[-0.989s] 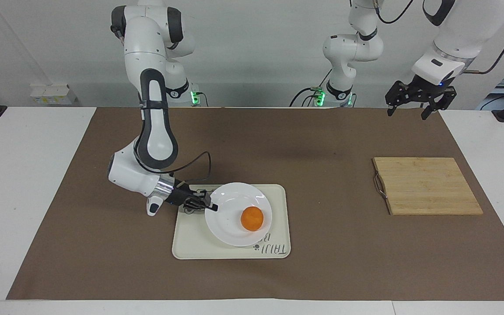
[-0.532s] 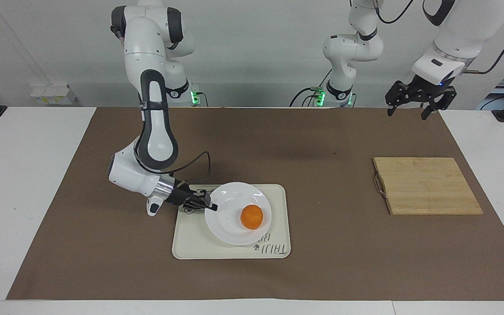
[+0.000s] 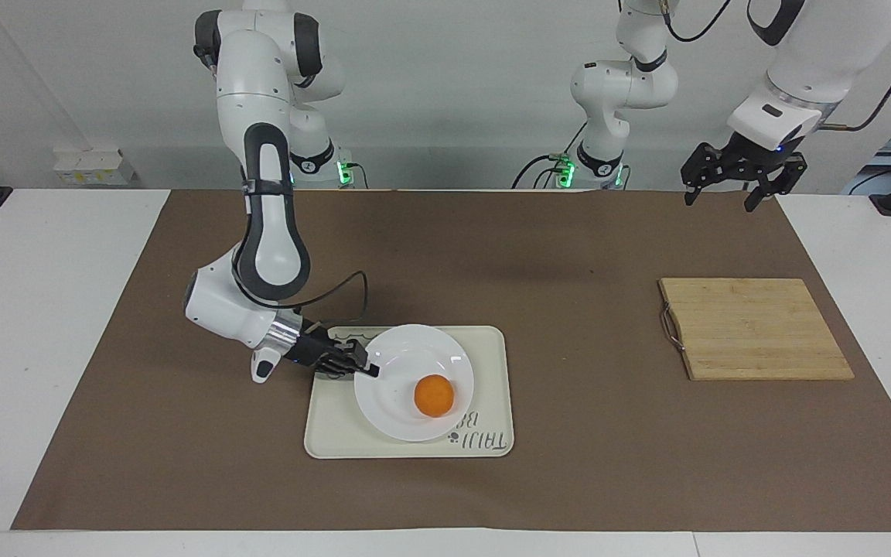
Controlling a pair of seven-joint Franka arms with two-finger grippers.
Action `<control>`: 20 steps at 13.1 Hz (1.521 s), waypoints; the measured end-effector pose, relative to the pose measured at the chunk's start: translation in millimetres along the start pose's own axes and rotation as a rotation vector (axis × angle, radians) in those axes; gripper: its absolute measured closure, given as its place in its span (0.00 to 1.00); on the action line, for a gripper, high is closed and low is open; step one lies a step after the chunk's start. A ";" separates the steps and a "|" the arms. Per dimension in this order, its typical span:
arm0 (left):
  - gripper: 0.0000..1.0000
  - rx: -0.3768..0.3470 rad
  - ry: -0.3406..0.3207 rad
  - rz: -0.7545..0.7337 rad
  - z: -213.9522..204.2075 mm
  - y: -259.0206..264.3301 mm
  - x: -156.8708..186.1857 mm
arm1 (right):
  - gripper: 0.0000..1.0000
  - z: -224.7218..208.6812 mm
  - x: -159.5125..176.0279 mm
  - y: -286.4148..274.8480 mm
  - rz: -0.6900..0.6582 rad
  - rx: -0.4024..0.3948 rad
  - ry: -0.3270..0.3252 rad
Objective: Place orange and plate with both arms
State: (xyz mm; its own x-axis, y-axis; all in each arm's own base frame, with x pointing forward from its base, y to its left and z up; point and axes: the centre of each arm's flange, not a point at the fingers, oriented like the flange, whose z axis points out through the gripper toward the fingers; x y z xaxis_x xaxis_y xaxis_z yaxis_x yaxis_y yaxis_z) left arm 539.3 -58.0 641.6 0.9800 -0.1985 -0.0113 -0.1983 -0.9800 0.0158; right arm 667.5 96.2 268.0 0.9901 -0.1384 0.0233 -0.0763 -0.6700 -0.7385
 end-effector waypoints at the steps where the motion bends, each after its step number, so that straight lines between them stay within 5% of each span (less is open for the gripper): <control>1: 0.00 0.000 0.001 0.000 -0.1 0.0 0.1 | 0.54 0.7 0.3 -1.2 -0.003 -0.003 0.003; 6: 0.00 -0.001 0.002 0.000 -0.2 0.1 0.2 | 0.00 -21.6 19.5 -17.5 -0.119 -0.131 0.008; 15: 0.00 0.001 0.015 -0.002 -2.4 -1.6 0.5 | 0.00 -87.5 37.4 -65.1 -0.269 -0.527 0.042; 20: 0.00 0.001 0.013 0.002 -2.5 -3.2 -0.1 | 0.00 -153.3 17.1 -96.5 -0.250 -0.610 -0.024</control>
State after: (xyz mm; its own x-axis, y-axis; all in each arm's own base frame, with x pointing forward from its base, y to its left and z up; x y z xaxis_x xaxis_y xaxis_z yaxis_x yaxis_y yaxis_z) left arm 539.9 -54.8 644.1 0.9798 -0.1999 0.0021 -0.2000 -0.9797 0.0146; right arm 673.7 46.7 442.9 0.9884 0.0868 0.1246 0.1105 -0.9740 -0.1978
